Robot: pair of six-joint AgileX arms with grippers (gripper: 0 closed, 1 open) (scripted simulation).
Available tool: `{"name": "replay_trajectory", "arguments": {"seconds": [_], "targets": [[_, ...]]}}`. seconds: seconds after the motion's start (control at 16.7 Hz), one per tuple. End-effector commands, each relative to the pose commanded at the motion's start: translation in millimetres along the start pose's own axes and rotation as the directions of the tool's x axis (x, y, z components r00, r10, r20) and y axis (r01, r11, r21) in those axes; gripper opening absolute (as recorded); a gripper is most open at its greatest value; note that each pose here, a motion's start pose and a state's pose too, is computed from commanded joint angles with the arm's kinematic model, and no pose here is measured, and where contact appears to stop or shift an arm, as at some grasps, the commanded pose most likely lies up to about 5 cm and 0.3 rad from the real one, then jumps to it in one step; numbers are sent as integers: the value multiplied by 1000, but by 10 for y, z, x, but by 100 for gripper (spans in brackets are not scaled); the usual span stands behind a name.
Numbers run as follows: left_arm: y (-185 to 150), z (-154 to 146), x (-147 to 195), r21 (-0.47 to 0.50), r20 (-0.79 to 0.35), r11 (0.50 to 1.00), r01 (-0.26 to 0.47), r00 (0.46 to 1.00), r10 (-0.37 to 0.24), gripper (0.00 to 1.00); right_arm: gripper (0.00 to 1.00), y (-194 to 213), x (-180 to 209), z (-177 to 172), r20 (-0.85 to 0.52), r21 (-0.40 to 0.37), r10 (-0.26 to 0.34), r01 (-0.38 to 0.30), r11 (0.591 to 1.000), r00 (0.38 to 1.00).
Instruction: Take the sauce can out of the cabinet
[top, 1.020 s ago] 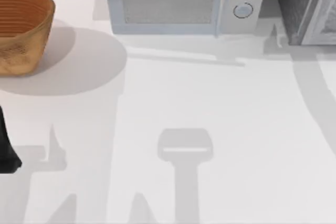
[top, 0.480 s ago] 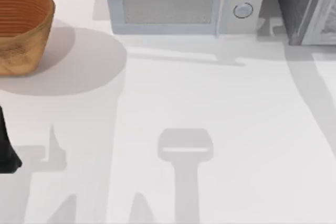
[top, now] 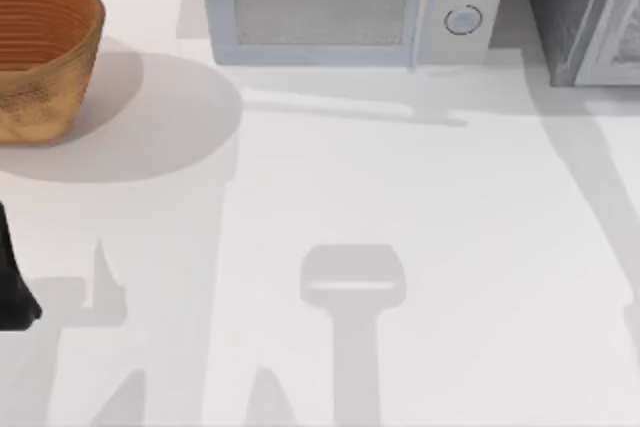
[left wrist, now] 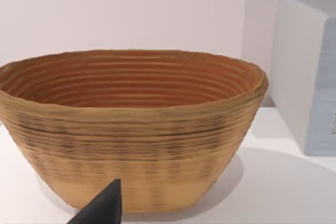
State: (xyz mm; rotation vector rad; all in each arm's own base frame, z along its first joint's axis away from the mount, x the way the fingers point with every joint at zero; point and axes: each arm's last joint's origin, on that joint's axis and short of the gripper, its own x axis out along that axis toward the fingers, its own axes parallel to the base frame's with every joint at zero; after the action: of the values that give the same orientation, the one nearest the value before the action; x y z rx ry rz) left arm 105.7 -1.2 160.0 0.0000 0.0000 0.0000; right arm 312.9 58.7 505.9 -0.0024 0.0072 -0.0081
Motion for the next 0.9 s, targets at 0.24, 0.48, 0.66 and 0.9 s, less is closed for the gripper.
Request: {"name": "replay_trajectory", "arguments": {"seconds": [0.24,0.48,0.66,0.9], "targets": [[0,0,0,0,0,1000,0,1000,0,100,100,39,158,11,17,3,-2,2,1000,1000],[0,0,0,0,0,1000,0,1000,0,100,100,31,185,9,14,2,-3,3,1000,1000],[0,0,0,0,0,1000,0,1000,0,100,100,41,341,33,17,3,-2,2,1000,1000],[0,0,0,0,0,1000,0,1000,0,100,100,43,620,34,17,3,-2,2,1000,1000]]}}
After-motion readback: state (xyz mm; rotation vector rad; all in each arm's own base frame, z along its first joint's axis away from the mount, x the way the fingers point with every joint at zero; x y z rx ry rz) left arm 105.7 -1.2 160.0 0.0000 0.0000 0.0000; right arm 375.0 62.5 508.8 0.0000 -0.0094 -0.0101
